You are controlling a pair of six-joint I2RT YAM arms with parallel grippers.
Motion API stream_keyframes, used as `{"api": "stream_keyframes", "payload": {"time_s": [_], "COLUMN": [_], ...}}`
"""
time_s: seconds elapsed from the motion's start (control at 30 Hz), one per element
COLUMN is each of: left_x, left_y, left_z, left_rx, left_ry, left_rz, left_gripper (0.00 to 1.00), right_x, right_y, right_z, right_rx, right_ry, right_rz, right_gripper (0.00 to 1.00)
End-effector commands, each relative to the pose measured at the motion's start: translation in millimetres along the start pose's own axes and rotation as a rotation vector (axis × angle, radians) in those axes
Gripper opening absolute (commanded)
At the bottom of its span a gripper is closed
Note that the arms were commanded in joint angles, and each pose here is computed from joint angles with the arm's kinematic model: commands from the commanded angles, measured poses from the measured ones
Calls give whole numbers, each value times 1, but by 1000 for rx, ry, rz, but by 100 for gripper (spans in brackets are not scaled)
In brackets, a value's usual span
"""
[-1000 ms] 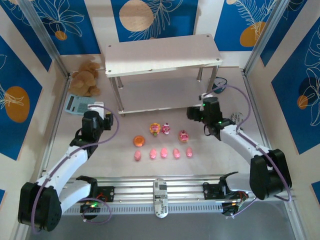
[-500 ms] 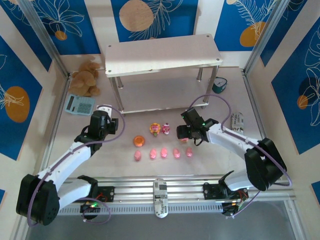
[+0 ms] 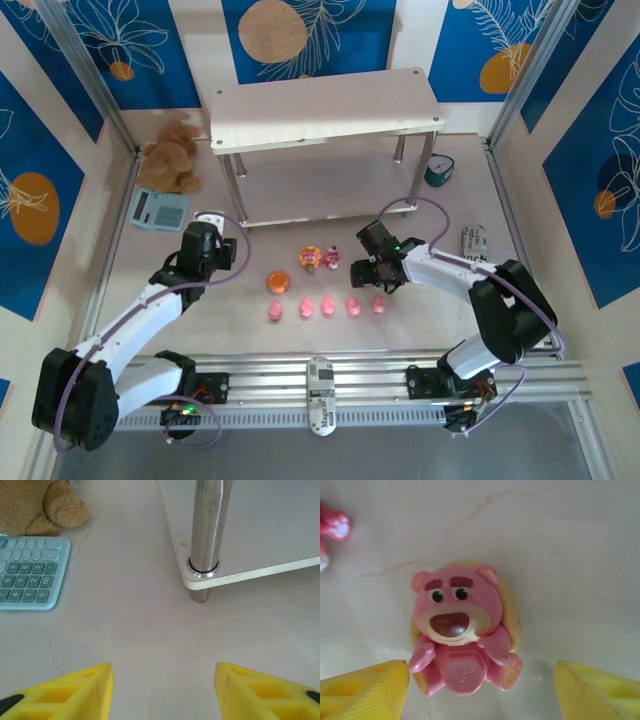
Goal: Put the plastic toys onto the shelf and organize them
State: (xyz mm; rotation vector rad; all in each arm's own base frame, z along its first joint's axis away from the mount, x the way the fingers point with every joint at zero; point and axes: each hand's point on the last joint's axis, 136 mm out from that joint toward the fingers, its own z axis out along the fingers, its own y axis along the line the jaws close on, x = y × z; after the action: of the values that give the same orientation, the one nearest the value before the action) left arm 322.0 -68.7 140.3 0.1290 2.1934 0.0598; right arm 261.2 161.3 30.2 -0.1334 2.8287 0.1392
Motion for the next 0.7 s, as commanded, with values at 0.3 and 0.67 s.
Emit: {"api": "stream_keyframes", "payload": {"time_s": [0.3,0.67], "left_x": [-1,1], "left_y": [0,-6], "left_z": [-2,11], "left_rx": [-14,-1], "left_ry": [7,28], "left_rz": [14,30], "left_gripper": [55,54], "right_x": [-8,-7], "right_y": [9,9], "right_z": [10,21], "right_rx": [1,19], "right_ry": [34,62], "right_rz": [-15,-35], "right_gripper": [75,47]}}
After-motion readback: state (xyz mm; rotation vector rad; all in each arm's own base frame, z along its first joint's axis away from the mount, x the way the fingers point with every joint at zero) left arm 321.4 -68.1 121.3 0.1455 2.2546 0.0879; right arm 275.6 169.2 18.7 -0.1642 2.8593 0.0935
